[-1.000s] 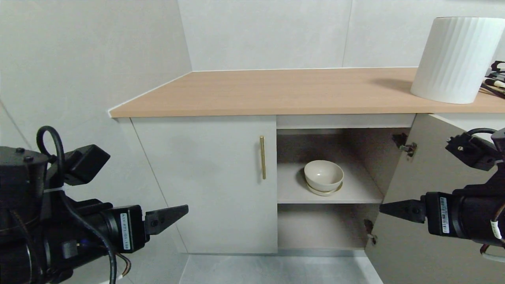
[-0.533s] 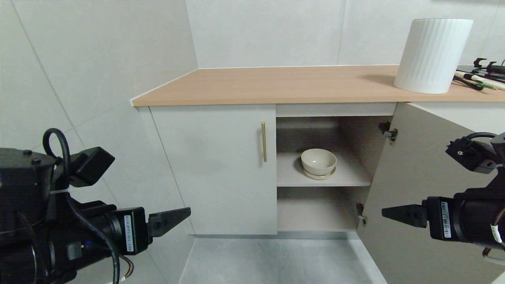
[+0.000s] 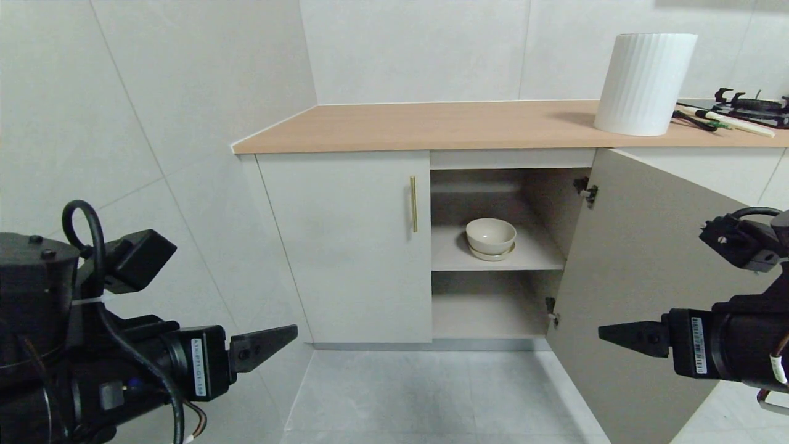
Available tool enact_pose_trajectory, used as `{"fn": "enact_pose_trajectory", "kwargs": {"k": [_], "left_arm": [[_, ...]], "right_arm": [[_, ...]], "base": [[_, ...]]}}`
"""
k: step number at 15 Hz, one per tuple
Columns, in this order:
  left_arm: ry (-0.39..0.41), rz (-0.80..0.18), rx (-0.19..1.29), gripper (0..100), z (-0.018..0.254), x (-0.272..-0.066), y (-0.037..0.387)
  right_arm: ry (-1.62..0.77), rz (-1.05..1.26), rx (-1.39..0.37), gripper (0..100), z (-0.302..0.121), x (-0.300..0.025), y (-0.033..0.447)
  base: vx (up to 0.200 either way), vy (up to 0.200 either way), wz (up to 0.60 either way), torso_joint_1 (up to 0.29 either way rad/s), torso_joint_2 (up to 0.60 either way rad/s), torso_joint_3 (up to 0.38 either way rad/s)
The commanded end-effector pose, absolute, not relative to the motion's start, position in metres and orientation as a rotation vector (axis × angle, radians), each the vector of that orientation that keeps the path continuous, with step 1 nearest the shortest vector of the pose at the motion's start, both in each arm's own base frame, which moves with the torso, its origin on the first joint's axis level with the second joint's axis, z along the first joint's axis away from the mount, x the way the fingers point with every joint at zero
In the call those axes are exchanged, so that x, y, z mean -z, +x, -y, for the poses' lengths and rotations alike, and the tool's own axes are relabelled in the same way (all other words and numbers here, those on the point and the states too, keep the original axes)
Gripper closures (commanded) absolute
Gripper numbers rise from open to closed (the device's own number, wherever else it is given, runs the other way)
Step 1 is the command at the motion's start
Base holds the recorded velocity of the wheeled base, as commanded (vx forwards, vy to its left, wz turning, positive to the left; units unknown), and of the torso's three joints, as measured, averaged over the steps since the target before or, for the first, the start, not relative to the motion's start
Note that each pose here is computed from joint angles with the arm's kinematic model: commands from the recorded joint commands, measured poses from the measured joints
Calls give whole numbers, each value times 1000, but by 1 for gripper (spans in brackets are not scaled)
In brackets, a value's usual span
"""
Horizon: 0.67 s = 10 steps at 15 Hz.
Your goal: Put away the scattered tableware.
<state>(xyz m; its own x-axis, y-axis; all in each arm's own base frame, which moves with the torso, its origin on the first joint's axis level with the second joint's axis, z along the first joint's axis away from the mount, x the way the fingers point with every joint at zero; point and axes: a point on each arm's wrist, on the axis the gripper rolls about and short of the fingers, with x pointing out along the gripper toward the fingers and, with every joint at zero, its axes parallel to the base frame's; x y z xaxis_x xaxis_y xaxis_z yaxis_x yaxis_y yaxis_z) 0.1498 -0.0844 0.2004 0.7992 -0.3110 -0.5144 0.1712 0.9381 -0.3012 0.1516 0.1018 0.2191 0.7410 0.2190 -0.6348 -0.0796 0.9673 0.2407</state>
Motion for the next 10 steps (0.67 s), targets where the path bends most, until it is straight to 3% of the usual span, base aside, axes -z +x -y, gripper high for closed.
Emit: {"fn": "enact_pose_trajectory", "kwargs": {"k": [1,7,10], "left_arm": [[-246,-592,262,0,84,-200,150],[-245,-584,260,0,84,-201,149],[-244,-585,259,0,84,-201,149]], "right_arm": [[188,-713,-160,0,-102,-219,152],[183,-711,-159,0,-94,-227,142],[147,-737,-127,0,-85,-230,140]], "base": [[0,0,0,0,0,0],[0,0,0,0,0,0],[0,-200,0,4,2,5]]}}
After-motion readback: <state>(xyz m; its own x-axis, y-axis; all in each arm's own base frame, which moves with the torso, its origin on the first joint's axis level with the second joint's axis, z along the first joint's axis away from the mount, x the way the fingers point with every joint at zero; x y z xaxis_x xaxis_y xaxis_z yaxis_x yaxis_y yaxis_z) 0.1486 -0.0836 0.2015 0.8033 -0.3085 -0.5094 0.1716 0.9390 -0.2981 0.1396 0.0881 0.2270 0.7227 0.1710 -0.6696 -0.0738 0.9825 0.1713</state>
